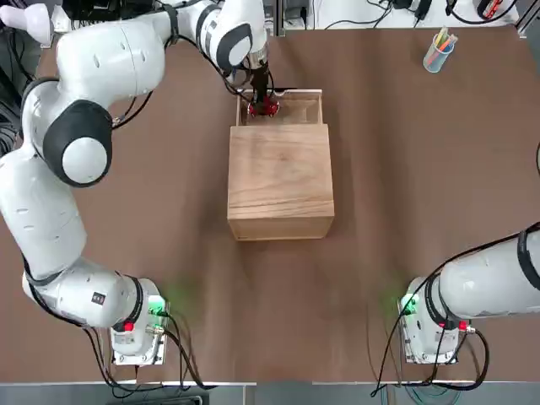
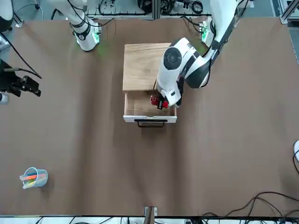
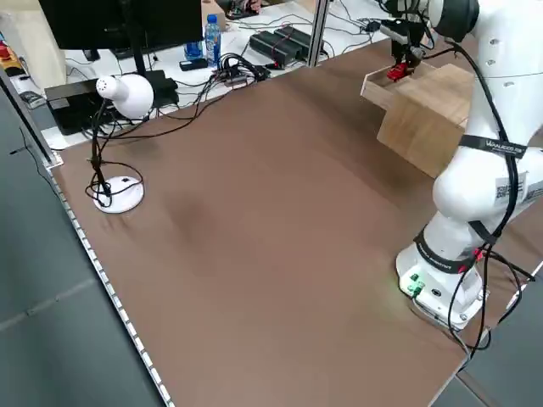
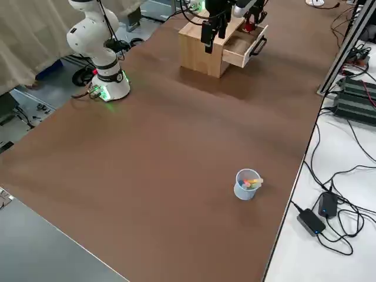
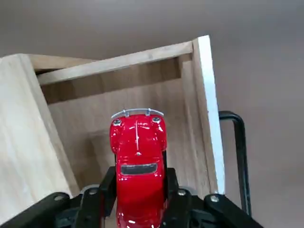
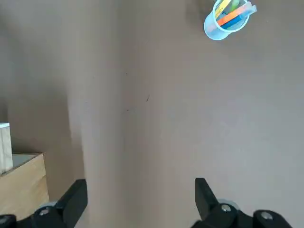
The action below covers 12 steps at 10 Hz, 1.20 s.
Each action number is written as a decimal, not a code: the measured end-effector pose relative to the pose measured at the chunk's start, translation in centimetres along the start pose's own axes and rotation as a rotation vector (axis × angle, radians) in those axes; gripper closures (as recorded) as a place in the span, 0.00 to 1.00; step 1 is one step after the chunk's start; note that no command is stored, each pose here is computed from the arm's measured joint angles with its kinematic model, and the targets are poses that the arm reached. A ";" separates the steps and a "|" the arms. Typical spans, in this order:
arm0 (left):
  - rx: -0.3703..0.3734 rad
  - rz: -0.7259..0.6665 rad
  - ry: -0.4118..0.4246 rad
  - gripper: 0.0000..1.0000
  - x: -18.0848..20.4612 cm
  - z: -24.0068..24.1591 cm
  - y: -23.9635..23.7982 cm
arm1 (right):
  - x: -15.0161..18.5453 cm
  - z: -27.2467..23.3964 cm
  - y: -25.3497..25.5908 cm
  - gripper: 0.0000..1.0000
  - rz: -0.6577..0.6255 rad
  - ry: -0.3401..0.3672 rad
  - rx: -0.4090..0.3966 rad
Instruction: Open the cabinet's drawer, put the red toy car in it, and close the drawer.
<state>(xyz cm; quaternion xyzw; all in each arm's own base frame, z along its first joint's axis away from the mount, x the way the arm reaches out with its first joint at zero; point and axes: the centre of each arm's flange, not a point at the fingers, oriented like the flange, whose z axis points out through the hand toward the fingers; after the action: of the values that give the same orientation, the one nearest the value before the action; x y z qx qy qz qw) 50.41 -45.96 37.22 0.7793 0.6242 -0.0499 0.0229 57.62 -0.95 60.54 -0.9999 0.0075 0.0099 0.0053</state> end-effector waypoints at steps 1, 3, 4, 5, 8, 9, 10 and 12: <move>0.005 -0.009 0.005 0.56 0.0 0.6 0.1 | 0.0 0.0 0.0 0.00 0.000 0.000 0.000; 0.015 -0.022 -0.002 0.56 -0.1 1.5 0.7 | 0.0 0.0 0.0 0.00 0.000 0.000 0.000; 0.024 -0.034 -0.005 0.56 -0.4 2.2 0.9 | 0.0 0.0 -0.1 0.00 -0.001 0.000 0.000; 0.031 -0.046 -0.006 0.56 -0.5 2.8 1.0 | 0.0 0.0 -0.1 0.00 -0.002 0.001 0.000; 0.040 -0.050 0.009 0.56 -0.6 4.3 1.4 | 0.0 0.0 -0.1 0.00 -0.001 0.002 0.000; 0.038 -0.050 0.007 0.54 -0.8 4.4 1.5 | 0.0 0.0 -0.1 0.00 -0.001 0.003 0.000; 0.035 -0.049 0.005 0.43 -0.9 4.2 1.6 | 0.0 0.0 -0.1 0.00 -0.001 0.003 0.000; 0.031 -0.048 0.005 0.13 -1.1 3.6 1.7 | 0.0 0.0 -0.2 0.00 -0.002 0.004 0.000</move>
<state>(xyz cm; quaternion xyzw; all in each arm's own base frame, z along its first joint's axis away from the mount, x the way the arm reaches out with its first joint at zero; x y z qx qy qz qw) 51.65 -47.70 33.71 0.7646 0.6418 -0.0582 0.0079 57.66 -0.79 60.57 -0.9999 0.0065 0.0079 0.0054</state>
